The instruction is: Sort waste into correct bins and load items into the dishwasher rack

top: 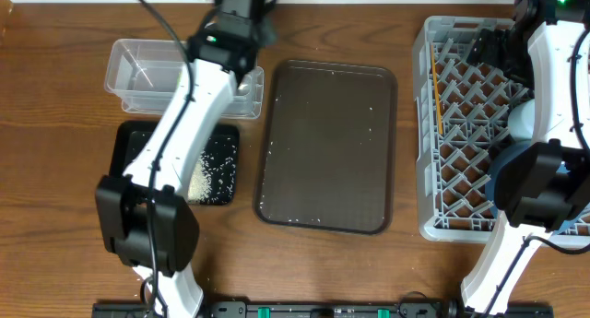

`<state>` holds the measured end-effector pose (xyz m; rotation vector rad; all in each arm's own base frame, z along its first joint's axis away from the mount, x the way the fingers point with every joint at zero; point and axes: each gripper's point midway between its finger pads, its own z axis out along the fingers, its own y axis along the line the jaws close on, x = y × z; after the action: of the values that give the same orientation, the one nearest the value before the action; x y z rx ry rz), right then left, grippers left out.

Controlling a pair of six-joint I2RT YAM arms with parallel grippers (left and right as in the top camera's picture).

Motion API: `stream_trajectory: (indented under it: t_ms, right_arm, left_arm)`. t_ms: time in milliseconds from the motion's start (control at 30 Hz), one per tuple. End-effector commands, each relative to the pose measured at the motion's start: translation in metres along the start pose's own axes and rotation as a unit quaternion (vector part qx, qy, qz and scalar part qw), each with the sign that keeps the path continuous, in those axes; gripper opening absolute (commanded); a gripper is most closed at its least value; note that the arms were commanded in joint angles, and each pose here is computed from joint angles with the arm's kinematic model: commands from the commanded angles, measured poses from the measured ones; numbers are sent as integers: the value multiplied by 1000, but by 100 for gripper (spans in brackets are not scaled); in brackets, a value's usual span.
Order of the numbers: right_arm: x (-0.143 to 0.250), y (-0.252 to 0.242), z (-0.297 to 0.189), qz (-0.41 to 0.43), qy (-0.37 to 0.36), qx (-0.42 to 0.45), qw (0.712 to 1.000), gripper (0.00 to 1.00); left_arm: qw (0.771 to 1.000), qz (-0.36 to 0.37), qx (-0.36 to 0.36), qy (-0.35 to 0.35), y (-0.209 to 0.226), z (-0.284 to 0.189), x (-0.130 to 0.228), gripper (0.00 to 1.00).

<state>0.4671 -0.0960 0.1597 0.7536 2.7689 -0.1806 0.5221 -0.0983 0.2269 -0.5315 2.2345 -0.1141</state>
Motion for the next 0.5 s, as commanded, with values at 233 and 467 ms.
stream_trajectory:
  t_ms: [233,467]
  right_arm:
    - [-7,-4,-21,14,-25,-6,1000,99]
    - [-7,-4,-21,14,-25,-6,1000,99]
  left_arm:
    - [980,-166,-106,16,90,45,-4,25]
    - [978,-170,-119,27,96,55,6,67]
